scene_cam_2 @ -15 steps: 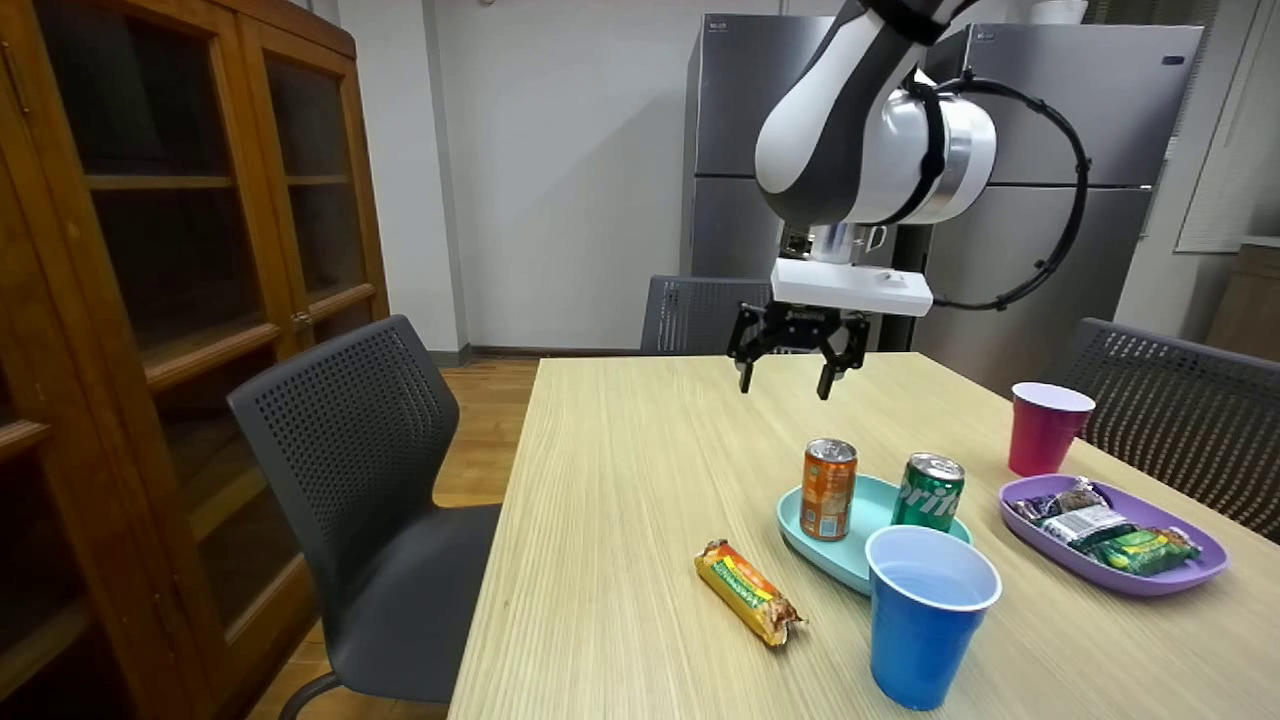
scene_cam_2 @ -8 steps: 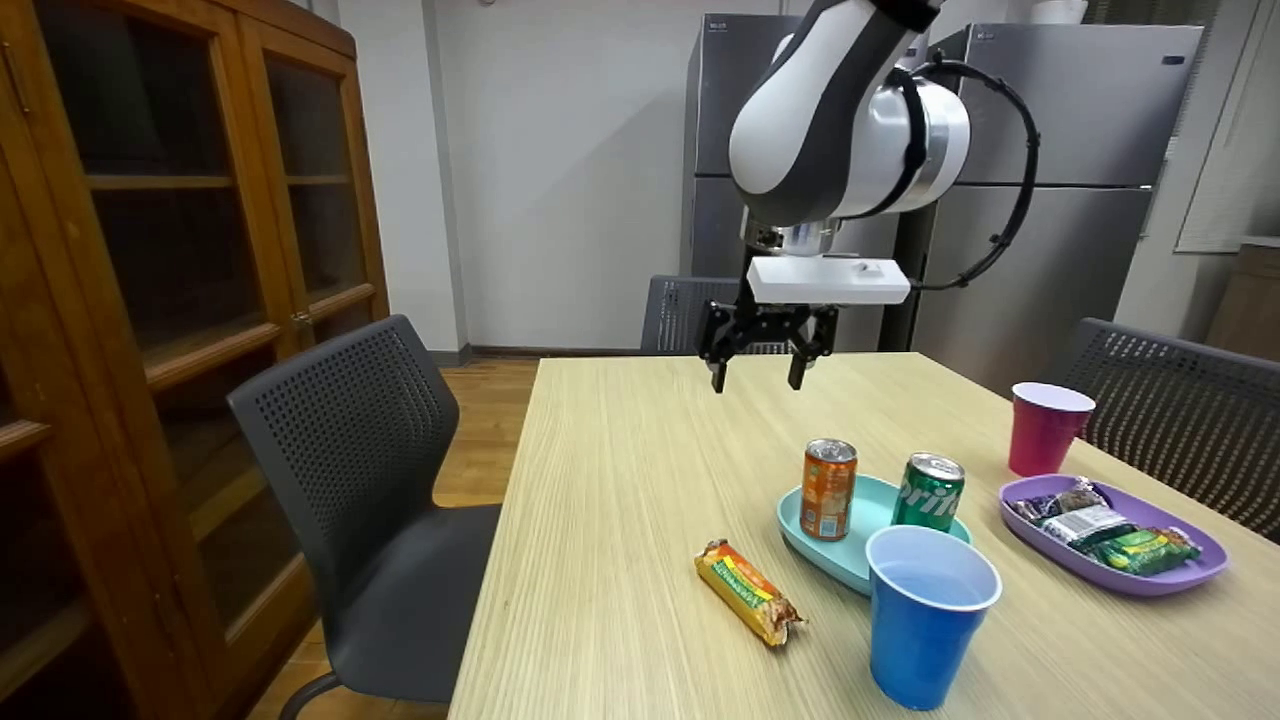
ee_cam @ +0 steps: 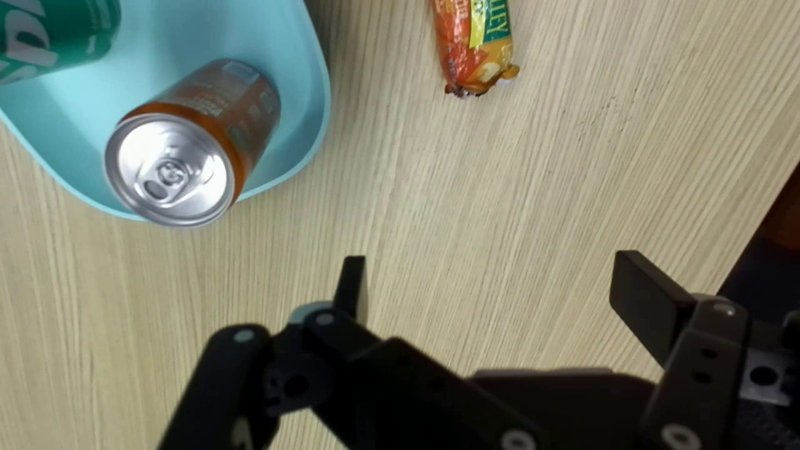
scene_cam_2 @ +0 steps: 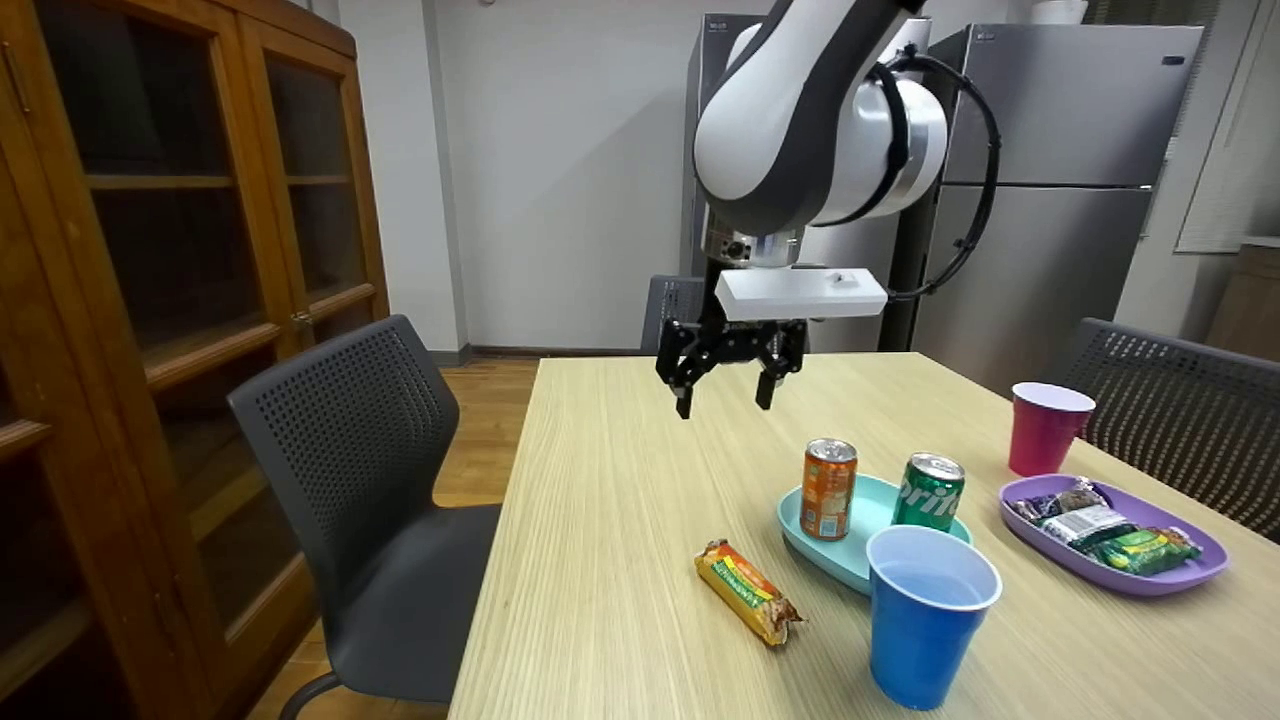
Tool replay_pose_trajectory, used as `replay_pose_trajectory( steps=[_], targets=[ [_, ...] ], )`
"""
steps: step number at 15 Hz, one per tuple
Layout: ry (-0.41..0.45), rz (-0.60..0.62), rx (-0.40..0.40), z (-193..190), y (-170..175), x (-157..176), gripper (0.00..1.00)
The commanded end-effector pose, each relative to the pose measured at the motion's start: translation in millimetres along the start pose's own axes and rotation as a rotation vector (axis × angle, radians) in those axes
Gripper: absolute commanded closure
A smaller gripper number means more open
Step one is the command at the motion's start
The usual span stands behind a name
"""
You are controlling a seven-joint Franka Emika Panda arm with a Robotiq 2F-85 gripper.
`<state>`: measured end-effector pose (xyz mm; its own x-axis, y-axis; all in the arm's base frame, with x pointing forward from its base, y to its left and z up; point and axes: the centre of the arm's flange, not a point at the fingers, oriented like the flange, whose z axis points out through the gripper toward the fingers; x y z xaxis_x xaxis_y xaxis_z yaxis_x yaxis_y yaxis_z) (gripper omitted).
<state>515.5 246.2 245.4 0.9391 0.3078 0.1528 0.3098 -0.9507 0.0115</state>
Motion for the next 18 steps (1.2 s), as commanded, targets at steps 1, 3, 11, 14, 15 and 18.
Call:
replay_pose_trajectory(
  steps=[1,3,11,14,15,18],
  targets=[
    [-0.012,-0.03,-0.004,5.4,-2.1,-17.9,0.0],
    [-0.027,-0.028,-0.004,16.8,-0.4,-25.7,0.0],
    [-0.068,-0.008,0.018,73.4,2.4,-47.6,0.0],
    [-0.073,-0.004,0.019,92.6,1.1,-51.4,0.0],
    [-0.076,0.001,0.017,97.7,0.6,-52.7,0.0],
    [-0.085,-0.003,0.023,108.7,-3.1,-57.9,0.0]
  ],
)
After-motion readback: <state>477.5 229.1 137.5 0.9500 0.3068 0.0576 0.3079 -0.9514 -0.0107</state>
